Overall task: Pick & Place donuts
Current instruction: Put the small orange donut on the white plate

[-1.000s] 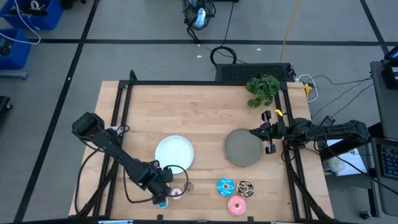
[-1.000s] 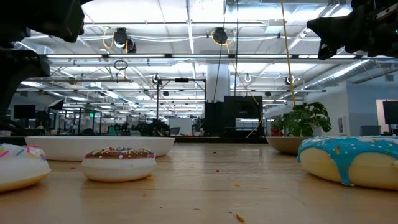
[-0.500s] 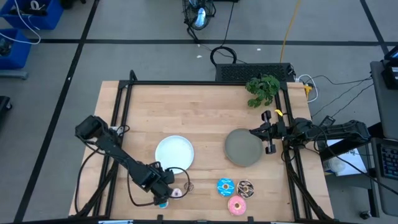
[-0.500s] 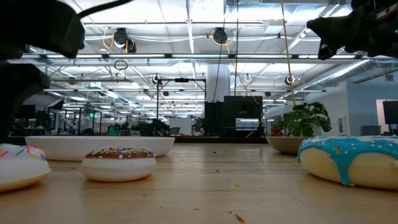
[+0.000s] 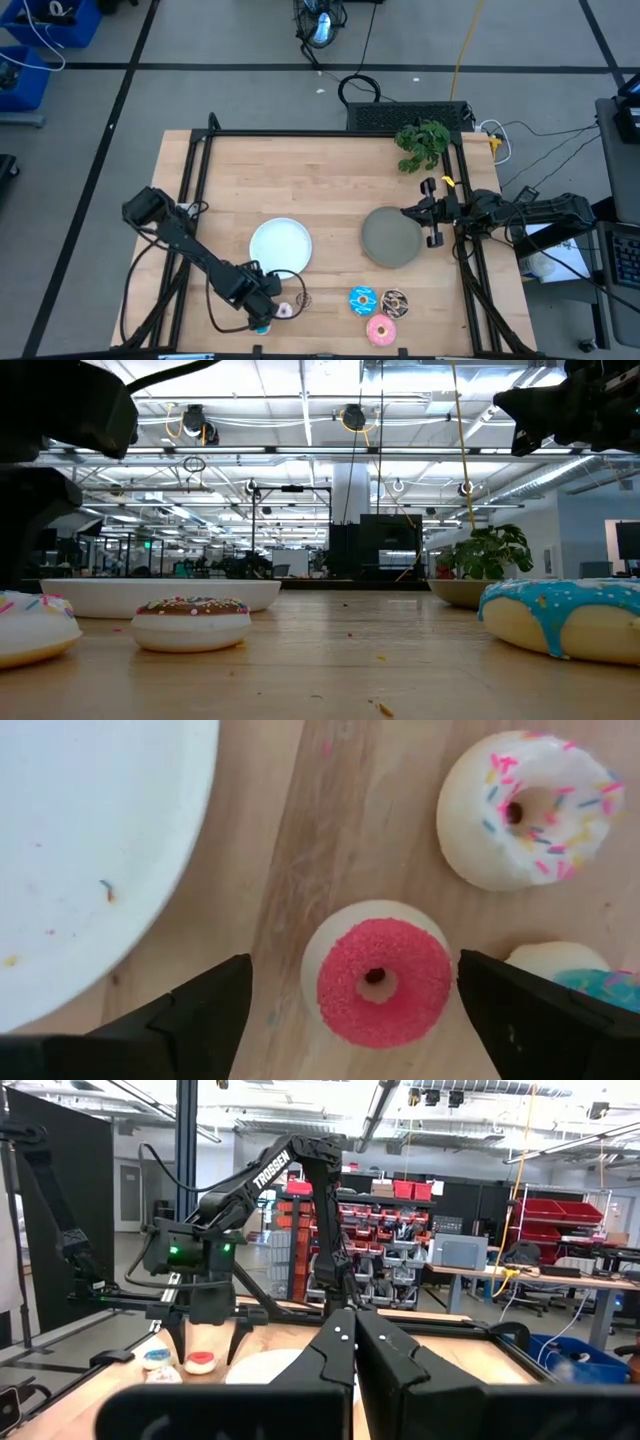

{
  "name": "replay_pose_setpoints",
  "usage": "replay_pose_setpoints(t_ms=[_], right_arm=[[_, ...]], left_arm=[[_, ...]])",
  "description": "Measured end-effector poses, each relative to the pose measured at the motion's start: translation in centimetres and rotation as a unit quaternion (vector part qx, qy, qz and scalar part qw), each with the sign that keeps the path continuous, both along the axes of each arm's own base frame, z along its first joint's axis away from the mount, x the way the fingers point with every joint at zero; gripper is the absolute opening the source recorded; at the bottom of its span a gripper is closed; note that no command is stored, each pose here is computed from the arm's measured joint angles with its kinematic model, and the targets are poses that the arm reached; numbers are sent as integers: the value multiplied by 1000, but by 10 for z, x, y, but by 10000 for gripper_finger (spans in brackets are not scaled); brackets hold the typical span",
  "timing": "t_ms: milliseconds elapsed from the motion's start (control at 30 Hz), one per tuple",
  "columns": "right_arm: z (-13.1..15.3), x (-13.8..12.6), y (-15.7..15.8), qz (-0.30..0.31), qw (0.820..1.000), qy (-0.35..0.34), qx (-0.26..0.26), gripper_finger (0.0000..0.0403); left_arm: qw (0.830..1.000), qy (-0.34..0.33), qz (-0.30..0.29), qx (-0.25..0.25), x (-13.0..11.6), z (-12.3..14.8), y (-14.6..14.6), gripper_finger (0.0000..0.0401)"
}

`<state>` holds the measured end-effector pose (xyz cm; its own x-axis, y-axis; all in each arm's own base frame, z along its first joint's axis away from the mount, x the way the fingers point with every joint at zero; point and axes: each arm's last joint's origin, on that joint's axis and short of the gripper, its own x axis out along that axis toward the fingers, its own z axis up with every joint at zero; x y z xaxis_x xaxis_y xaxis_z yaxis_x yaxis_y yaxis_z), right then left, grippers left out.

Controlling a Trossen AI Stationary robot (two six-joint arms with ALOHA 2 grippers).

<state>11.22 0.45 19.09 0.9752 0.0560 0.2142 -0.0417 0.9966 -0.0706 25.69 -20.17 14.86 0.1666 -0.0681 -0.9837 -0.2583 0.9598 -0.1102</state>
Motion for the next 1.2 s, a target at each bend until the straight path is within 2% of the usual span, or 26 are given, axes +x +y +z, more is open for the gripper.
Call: replay_pose_setpoints(t_ms=[167, 467, 867, 1200], right_arm=[[0, 0, 0, 0, 1000, 2, 0, 0], [0, 0, 0, -2, 1000, 1, 0, 0], [0, 0, 0, -2, 1000, 1, 0, 0], [0, 0, 0, -2, 1000, 1, 0, 0]], left_arm=[[1000, 6, -16, 6, 3, -9, -3, 349], [999, 5, -31, 8, 4, -11, -2, 346], [999, 13, -30, 8, 3, -12, -1, 250], [999, 21, -48, 10, 10, 11, -6, 241]])
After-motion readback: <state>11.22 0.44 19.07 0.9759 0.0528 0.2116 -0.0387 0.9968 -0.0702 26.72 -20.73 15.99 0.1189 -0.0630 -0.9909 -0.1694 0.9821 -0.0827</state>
